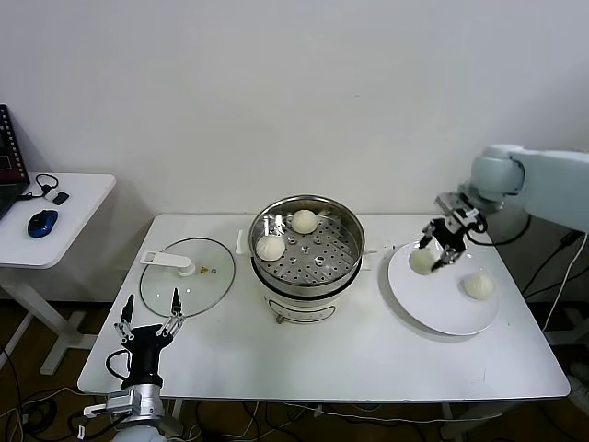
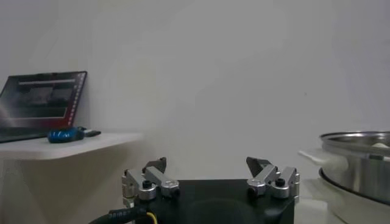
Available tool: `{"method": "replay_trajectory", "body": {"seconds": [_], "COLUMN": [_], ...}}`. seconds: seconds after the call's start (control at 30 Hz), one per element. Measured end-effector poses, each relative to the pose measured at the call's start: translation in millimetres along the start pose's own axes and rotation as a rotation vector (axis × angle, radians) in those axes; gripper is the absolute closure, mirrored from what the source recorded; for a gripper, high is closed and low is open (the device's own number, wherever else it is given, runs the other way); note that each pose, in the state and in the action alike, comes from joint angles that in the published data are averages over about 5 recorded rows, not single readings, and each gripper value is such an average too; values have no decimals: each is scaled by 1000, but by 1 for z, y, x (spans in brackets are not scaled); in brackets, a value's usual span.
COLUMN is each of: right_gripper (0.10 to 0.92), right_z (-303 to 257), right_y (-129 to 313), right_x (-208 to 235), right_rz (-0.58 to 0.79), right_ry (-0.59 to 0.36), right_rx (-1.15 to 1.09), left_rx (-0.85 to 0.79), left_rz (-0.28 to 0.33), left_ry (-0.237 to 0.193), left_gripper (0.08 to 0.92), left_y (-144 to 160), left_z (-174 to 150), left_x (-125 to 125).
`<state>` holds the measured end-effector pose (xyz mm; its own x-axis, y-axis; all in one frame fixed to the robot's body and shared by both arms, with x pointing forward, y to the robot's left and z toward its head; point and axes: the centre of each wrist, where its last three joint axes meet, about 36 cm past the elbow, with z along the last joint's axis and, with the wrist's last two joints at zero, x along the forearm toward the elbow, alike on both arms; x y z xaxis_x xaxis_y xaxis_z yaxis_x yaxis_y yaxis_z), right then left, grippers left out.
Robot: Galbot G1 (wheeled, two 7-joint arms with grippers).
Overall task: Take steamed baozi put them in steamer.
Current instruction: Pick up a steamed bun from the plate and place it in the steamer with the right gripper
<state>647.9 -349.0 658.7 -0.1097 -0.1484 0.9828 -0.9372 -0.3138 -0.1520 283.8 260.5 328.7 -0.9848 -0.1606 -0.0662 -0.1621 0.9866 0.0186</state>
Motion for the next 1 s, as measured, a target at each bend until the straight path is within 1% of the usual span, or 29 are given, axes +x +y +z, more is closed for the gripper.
{"method": "replay_trajectory", "body": {"seconds": [0.2,0.4,0.5,0.73,1.0], "right_gripper": [462,466,465,428,428], "right_z": [-45,-93,-116,-160,-192], "right_y": [-27,-52,-61,-72,-82], "right_x": [35,47,46,33,11], "right_rz": [47,82,93,93,72], "right_ry": [-10,-24,-34,-53,-48], "right_rx": [121,282,376,610,832], "left_rx": [2,3,3,4,7], "left_rz": [2,1,0,-3,-5], "left_ry": [-5,-7,-7,-5,-5], "left_gripper": [177,177,177,177,177], "left_y": [1,1,1,0,-3], "left_z": [-1,-1,-1,-1,-1], "left_x": [-1,0,0,2,6]}}
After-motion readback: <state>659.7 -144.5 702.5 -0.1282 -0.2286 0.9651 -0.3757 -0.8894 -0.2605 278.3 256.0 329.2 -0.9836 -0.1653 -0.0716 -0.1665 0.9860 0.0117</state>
